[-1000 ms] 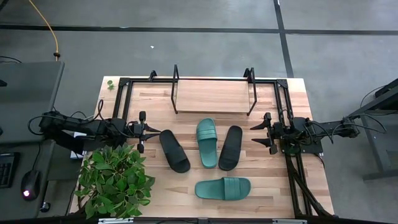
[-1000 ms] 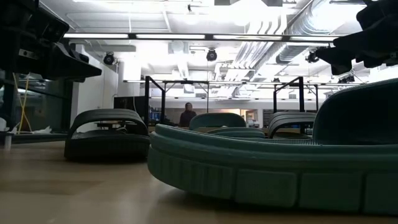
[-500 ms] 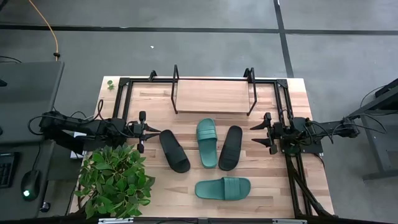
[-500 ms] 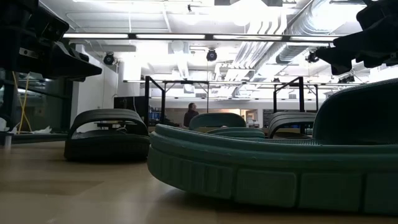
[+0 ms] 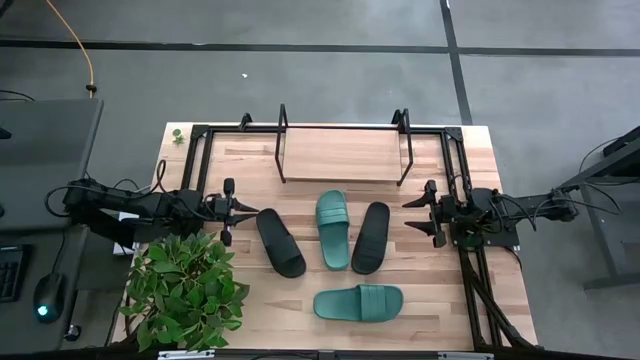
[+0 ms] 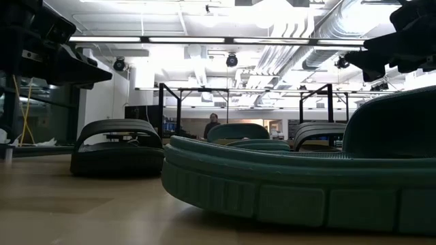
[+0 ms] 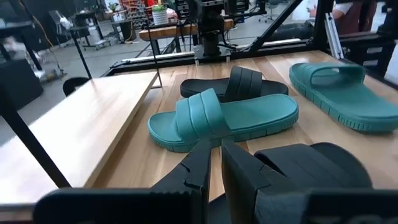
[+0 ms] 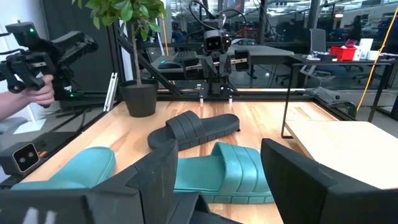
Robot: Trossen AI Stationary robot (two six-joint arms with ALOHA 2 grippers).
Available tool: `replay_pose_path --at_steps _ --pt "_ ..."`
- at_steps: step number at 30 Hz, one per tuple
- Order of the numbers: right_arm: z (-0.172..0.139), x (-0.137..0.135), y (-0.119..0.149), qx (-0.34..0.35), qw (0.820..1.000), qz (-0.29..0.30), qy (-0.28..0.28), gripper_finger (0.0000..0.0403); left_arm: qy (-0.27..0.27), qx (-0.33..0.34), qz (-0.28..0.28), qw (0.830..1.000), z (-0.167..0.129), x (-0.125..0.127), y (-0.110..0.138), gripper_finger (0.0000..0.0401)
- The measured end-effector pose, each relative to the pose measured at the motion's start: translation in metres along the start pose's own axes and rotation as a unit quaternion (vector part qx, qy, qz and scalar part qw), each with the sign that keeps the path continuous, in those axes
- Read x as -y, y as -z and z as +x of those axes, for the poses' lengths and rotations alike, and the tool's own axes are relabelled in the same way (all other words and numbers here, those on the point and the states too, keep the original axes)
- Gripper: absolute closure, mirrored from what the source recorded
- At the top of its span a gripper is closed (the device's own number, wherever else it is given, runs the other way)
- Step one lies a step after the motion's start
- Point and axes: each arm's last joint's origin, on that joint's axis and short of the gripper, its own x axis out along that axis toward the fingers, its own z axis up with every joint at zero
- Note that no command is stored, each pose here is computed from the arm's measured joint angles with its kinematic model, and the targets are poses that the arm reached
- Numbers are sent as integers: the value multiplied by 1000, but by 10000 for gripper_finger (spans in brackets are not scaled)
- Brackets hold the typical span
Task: Pick and place slides into the shelf
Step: Put the bottom green slides on the shelf
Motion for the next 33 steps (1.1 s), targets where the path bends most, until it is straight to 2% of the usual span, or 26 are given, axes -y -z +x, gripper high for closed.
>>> replay_pose_path --at_steps 6,14,21,26,33 --pt "0 0 0 0 1000 0 0 180 0 0 -63 998 0 0 0 373" --pt "0 0 0 0 1000 -2 0 180 -1 7 -87 996 0 0 -1 373" --pt "0 0 1 -3 1000 0 0 180 1 54 -123 991 -1 -1 -10 373" --pt "0 0 1 -3 1000 0 4 180 24 90 -128 987 -2 -1 -18 373" --pt "0 0 1 -3 1000 0 4 180 30 107 -144 983 -2 -1 -21 360"
